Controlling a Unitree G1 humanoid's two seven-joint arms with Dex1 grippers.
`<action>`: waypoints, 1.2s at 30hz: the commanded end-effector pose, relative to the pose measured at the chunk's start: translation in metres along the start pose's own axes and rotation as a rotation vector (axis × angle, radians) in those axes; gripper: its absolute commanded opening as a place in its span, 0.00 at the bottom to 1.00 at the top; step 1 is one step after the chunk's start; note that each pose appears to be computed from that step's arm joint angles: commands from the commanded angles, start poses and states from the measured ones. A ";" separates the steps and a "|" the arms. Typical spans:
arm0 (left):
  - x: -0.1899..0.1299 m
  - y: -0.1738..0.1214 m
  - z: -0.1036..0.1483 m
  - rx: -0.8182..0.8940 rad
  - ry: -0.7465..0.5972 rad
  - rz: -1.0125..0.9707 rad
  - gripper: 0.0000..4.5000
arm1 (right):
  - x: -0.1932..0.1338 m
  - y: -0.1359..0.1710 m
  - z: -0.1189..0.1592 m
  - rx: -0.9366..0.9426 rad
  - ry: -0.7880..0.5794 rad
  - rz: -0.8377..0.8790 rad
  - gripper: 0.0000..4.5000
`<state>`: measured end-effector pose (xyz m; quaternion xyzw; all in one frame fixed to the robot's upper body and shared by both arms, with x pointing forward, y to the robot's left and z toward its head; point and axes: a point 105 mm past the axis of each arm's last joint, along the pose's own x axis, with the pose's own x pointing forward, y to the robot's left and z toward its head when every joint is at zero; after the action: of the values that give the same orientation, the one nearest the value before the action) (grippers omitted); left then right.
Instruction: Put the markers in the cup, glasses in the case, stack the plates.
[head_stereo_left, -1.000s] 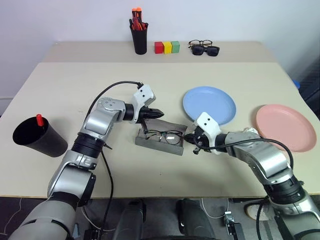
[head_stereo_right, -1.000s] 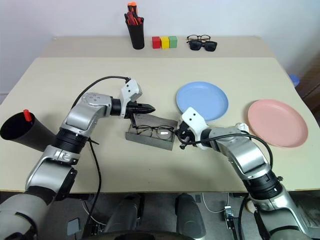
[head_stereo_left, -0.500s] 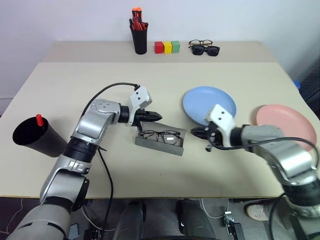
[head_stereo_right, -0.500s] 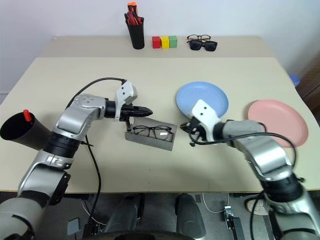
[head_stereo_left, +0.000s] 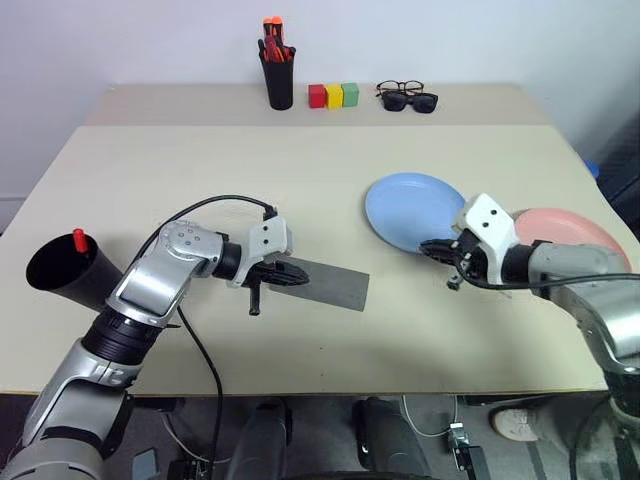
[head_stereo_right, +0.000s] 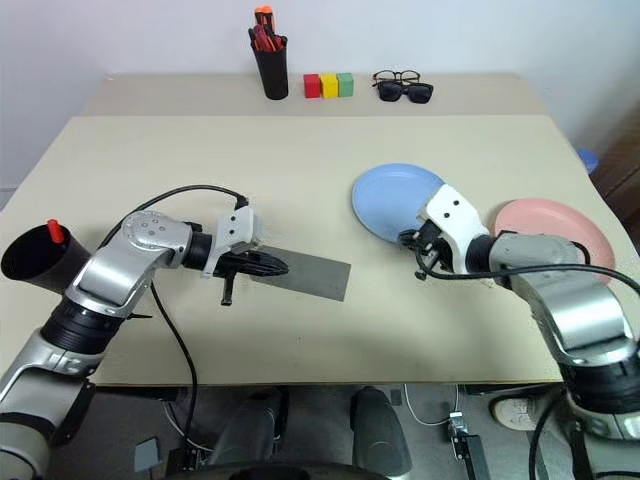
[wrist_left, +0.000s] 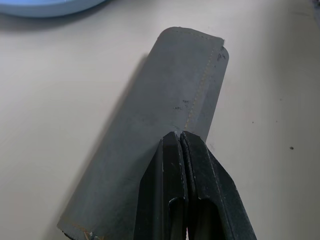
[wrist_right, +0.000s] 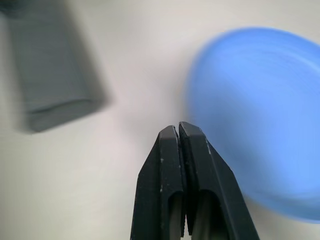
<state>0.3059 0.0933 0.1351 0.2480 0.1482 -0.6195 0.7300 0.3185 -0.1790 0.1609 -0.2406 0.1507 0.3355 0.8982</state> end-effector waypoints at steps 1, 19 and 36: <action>-0.003 0.013 0.017 0.045 -0.117 0.113 0.00 | 0.018 -0.011 0.004 -0.047 -0.002 -0.072 0.12; -0.037 0.021 0.026 -0.074 -0.350 0.390 0.00 | 0.039 -0.018 -0.018 -0.239 0.080 -0.154 0.12; -0.009 0.035 0.038 -0.122 -0.465 0.336 0.00 | -0.097 -0.052 -0.031 -0.294 0.312 -0.423 0.20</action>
<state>0.3361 0.0889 0.1701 0.0690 -0.0089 -0.5091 0.8579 0.2841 -0.2807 0.1784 -0.4290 0.2013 0.1283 0.8712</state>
